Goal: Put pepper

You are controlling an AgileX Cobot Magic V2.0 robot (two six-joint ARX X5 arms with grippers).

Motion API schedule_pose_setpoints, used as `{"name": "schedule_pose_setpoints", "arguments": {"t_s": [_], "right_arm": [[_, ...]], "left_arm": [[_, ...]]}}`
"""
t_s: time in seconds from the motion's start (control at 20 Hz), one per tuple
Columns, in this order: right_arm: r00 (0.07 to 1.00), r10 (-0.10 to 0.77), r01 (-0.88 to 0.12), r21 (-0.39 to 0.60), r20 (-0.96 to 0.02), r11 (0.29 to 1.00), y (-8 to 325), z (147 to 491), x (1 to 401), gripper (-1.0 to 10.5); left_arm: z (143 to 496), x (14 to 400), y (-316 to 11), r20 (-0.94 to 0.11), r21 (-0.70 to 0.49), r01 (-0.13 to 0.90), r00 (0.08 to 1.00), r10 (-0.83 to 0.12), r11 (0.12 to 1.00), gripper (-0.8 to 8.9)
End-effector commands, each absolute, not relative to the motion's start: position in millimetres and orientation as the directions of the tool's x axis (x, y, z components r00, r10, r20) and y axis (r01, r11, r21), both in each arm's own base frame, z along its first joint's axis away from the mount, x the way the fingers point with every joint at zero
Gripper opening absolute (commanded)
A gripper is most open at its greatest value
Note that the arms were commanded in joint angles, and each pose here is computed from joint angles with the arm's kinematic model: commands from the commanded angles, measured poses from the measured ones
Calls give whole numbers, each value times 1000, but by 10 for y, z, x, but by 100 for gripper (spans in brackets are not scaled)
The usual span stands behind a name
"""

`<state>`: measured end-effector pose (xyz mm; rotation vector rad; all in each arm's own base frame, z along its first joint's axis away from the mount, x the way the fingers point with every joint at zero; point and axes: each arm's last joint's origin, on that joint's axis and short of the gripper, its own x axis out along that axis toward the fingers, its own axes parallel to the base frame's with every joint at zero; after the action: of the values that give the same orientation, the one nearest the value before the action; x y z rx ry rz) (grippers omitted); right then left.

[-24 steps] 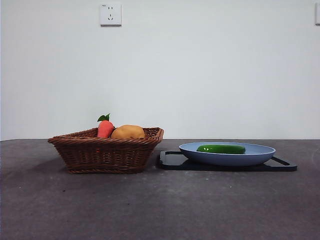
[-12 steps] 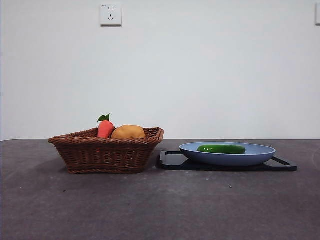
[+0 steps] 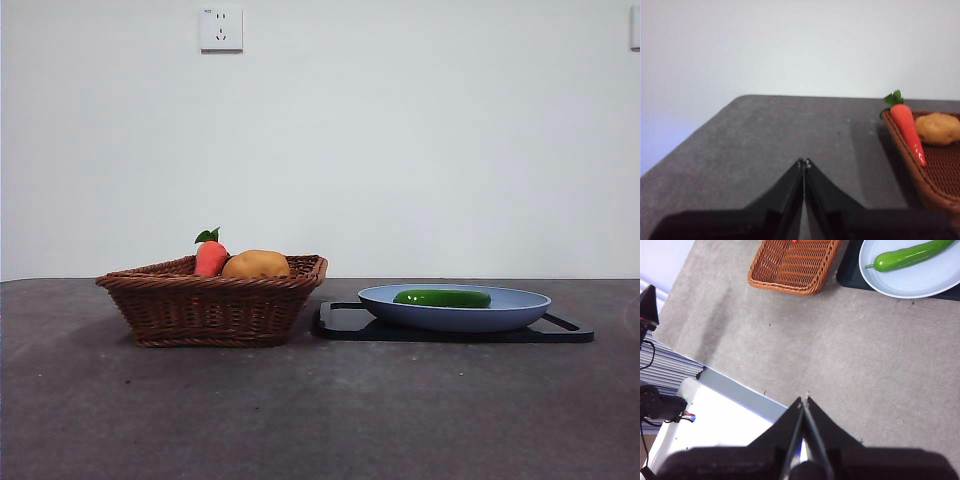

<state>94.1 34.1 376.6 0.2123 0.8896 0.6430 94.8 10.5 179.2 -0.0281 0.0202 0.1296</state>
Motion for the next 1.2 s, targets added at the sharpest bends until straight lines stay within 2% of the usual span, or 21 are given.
{"name": "schedule_pose_setpoints", "arguments": {"t_s": [0.05,0.35,0.5,1.2], "right_arm": [[470,604,-437,425,-644,793,343,3814,944,10],[470,604,-437,425,-644,793,343,3814,943,10],[470,604,-437,425,-644,793,343,3814,944,10],[470,604,-437,425,-644,793,343,3814,944,10]], "left_arm": [[1745,947,109,-51,-33,-134,990,132,990,8],[1564,954,101,-120,-103,-115,988,102,988,8],[1494,943,100,-192,-106,-123,976,101,987,8],[1511,947,100,-174,-108,-120,980,100,987,8]]}}
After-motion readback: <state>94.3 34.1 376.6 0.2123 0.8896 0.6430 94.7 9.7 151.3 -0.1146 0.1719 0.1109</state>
